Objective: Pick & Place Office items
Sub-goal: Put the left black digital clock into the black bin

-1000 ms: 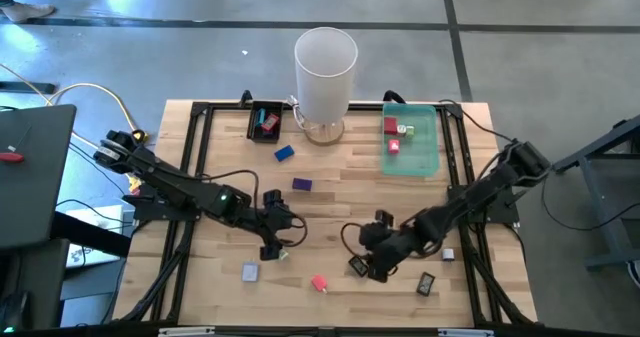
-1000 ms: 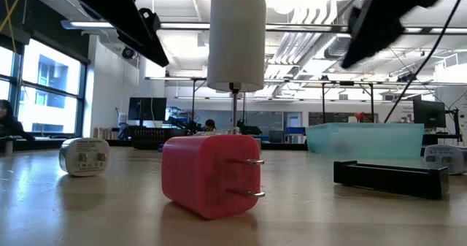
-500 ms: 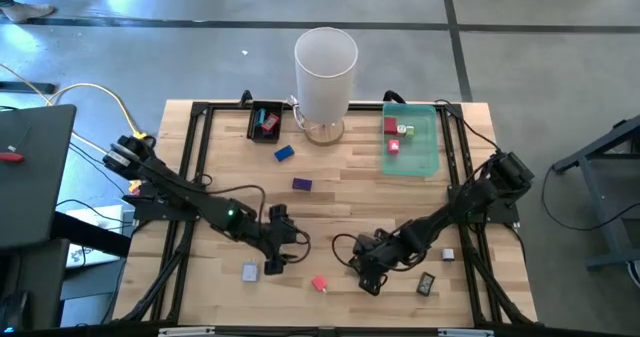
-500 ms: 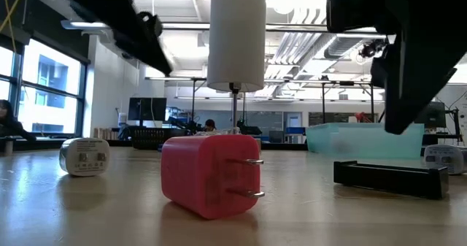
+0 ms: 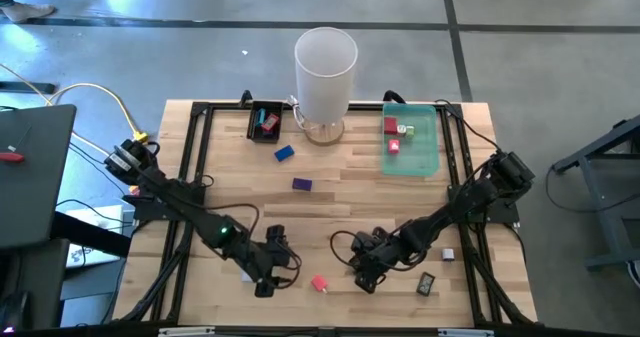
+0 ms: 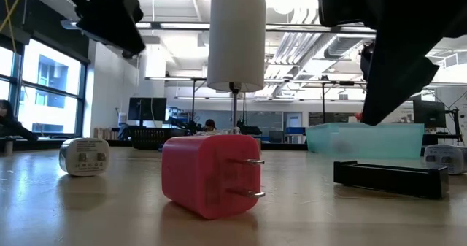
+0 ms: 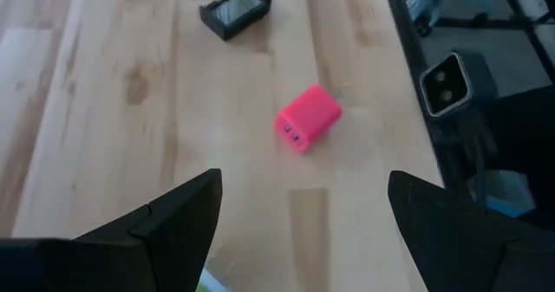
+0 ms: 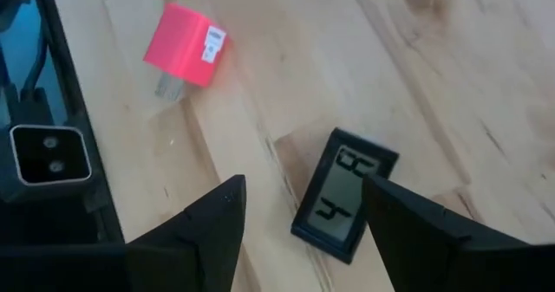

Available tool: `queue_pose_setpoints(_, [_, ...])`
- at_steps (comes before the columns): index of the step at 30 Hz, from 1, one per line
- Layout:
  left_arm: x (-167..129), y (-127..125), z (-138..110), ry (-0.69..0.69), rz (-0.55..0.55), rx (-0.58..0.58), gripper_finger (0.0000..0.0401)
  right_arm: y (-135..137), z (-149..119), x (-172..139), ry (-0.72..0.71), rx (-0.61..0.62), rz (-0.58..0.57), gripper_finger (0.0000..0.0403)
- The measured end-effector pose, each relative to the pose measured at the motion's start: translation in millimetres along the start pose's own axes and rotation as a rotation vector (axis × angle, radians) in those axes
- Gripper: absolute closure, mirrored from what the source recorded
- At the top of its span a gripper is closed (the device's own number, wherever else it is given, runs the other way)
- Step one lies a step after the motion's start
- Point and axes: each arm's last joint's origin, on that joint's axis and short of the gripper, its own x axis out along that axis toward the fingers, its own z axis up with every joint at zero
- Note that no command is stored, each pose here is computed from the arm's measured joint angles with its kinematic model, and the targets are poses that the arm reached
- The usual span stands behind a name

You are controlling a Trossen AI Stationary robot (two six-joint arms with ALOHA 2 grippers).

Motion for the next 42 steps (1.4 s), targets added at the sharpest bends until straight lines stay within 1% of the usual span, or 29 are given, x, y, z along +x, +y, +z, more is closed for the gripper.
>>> queue_pose_setpoints(8, [-2.2, -7.1, -3.7, 0.004, -0.019, -0.008, 0.0082, -3.9, -4.2, 0.0, -0.012, 0.007, -0.071, 0.0184])
queue_pose_setpoints(14, [-2.8, -9.1, -4.2, 0.001, -0.026, -0.007, 0.0082, -4.2, -10.9, 16.8, 0.009, 0.007, -0.085, 0.0184])
queue_pose_setpoints(20, [-2.8, -9.0, -4.1, 0.001, -0.025, -0.007, 0.0082, -9.1, -16.0, 31.0, 0.036, 0.016, -0.128, 0.0184])
queue_pose_setpoints(26, [-2.7, -8.9, -4.2, 0.001, -0.024, -0.007, 0.0082, -6.9, -13.5, 34.7, 0.034, 0.03, -0.086, 0.0184])
queue_pose_setpoints(31, [-2.7, -8.8, -4.2, 0.001, -0.023, -0.007, 0.0082, -7.4, -13.4, 34.7, 0.023, 0.028, -0.096, 0.0184])
queue_pose_setpoints(34, [-2.7, -8.8, -4.3, 0.002, -0.023, -0.006, 0.0082, -7.8, -13.6, 34.9, 0.024, 0.055, -0.1, 0.0184])
queue_pose_setpoints(36, [-2.7, -8.8, -4.2, 0.002, -0.023, -0.007, 0.0082, -8.3, -14.7, 38.3, 0.03, 0.069, -0.102, 0.0184])
queue_pose_setpoints(42, [-2.7, -8.7, -4.4, 0.003, -0.022, -0.006, 0.0082, -6.8, -20.9, 46.3, 0.035, 0.06, -0.109, 0.0184])
